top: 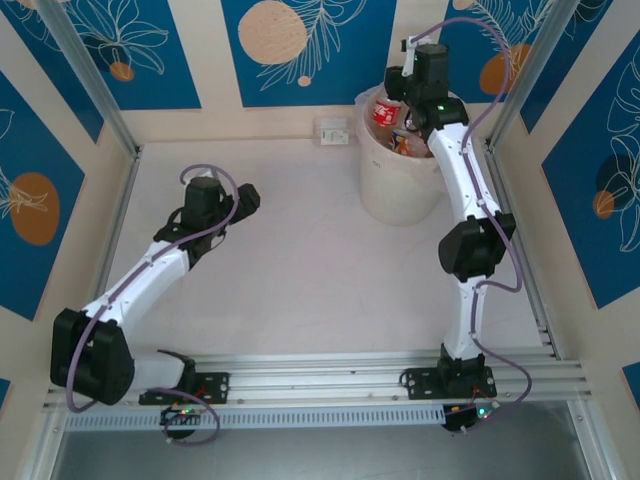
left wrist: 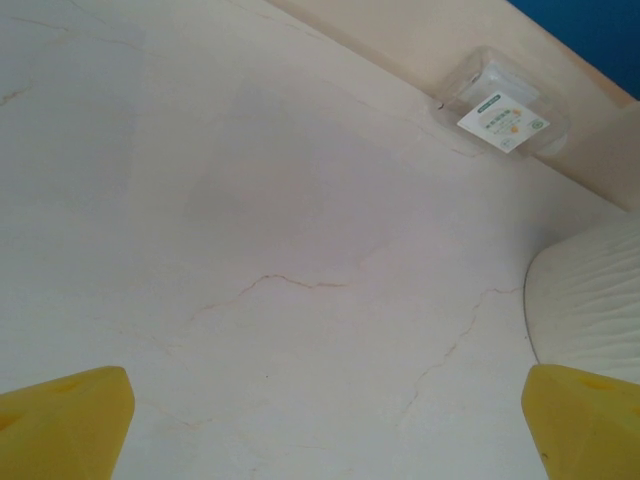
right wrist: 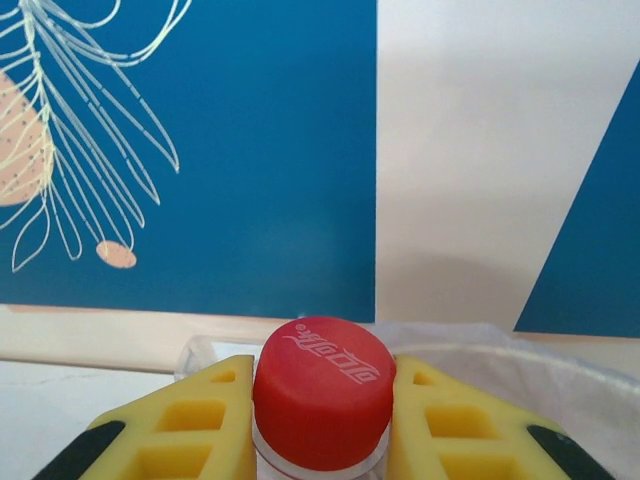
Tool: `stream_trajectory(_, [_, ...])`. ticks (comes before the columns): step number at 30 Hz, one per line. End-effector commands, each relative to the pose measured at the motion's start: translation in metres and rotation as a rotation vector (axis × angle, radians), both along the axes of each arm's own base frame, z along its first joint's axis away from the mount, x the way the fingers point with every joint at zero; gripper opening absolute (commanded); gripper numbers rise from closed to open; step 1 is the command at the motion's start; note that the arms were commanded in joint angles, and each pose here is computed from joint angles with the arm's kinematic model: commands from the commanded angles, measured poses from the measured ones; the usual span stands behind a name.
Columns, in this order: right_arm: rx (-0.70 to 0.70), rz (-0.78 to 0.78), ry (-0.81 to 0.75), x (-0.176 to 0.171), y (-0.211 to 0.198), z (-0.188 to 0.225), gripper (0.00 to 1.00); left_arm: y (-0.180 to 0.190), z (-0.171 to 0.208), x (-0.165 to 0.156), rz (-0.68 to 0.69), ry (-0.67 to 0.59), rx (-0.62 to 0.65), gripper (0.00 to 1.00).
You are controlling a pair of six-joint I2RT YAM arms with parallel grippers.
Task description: Put the plastic bottles in the bin
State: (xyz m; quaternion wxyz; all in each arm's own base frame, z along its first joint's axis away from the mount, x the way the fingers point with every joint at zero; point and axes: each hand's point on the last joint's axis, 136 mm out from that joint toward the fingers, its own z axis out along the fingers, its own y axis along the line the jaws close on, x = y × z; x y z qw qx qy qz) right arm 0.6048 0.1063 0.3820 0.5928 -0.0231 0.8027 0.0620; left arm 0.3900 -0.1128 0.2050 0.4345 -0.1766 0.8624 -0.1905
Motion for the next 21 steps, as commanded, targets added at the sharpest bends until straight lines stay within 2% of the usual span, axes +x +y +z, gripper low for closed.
stream_trajectory(1, [-0.039,-0.051,-0.030,-0.007,-0.016,0.006,0.08,-0.004,0.021,0.013,-0.021,-0.052,-0.007,1.00])
stream_trajectory(5, [-0.024,-0.064,-0.014,-0.010,-0.022,0.004,0.14,-0.012,0.027,0.024,-0.040,-0.060,-0.017,1.00])
stream_trajectory(9, [-0.025,-0.173,0.030,-0.011,-0.042,0.003,0.13,-0.022,0.026,0.035,-0.058,-0.046,-0.055,1.00])
stream_trajectory(11, [-0.015,-0.222,0.070,-0.012,-0.055,-0.005,0.09,-0.027,0.024,0.039,-0.068,-0.045,-0.079,1.00])
stream_trajectory(15, [0.018,-0.277,0.131,-0.018,-0.069,-0.027,0.09,-0.033,0.021,0.046,-0.074,-0.043,-0.095,1.00])
stream_trajectory(18, [0.030,-0.290,0.156,-0.021,-0.074,-0.038,0.17,-0.039,0.022,0.054,-0.086,-0.039,-0.101,1.00])
stream_trajectory(21, [0.028,-0.288,0.165,-0.023,-0.074,-0.041,0.18,-0.046,0.021,0.063,-0.095,-0.032,-0.121,1.00])
